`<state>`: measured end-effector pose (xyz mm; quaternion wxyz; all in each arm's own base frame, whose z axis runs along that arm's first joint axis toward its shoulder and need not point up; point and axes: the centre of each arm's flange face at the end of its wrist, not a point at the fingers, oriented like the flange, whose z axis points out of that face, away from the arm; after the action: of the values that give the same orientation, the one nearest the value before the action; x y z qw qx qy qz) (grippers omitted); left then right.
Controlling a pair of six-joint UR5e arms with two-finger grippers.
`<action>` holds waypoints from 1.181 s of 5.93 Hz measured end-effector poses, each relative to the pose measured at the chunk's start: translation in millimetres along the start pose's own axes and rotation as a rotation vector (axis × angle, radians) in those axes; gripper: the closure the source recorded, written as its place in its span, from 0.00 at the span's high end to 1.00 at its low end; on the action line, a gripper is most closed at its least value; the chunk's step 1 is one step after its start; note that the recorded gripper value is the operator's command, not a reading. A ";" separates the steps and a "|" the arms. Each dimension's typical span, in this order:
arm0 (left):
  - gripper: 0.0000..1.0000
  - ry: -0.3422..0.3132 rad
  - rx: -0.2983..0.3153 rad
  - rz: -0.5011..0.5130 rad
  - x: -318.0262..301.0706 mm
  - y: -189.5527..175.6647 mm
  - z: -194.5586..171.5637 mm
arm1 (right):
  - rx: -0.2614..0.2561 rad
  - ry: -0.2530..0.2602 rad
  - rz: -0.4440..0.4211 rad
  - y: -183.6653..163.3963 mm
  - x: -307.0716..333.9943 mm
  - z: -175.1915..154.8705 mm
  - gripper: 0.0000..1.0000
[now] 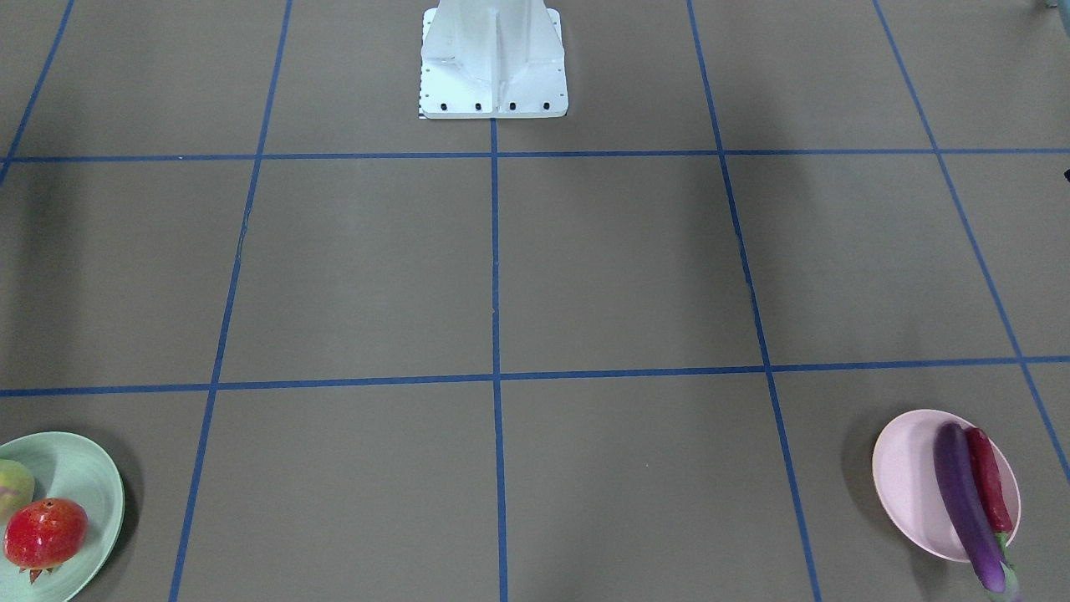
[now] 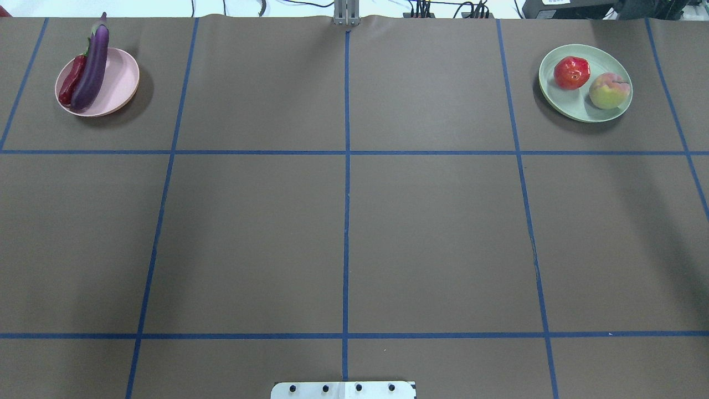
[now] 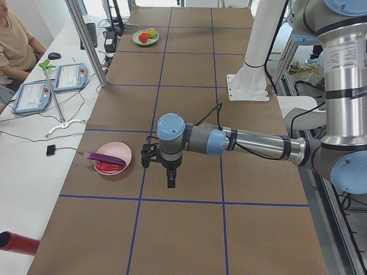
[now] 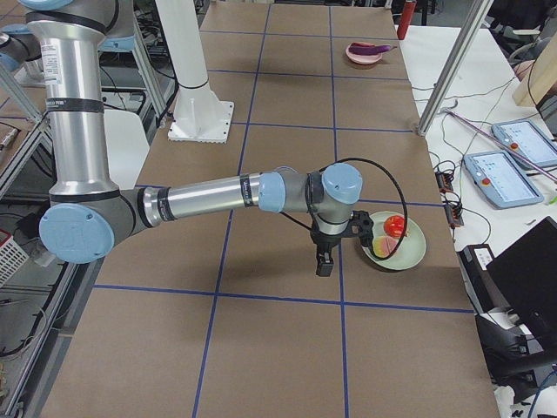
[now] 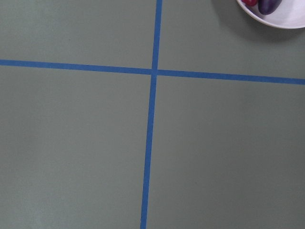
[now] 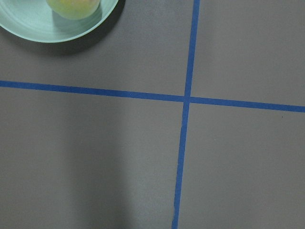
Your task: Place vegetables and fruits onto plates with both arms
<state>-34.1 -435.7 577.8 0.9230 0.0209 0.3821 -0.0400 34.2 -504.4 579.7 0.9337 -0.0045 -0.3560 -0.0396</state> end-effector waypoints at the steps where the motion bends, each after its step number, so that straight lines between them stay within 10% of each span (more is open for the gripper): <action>1: 1.00 0.015 0.000 0.003 3.2 0.4 -1.7 | -0.001 -0.001 0.001 0.2 -0.1 0.4 1.00; 7: 1.00 0.053 -0.002 0.008 9.6 1.6 -4.2 | -0.037 -0.052 -0.007 5.8 -10.9 18.7 1.00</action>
<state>-30.2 -434.3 568.0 0.9128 0.0226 0.4062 -0.0353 14.1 -497.1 586.5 0.9237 -0.0217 -0.3792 -0.0495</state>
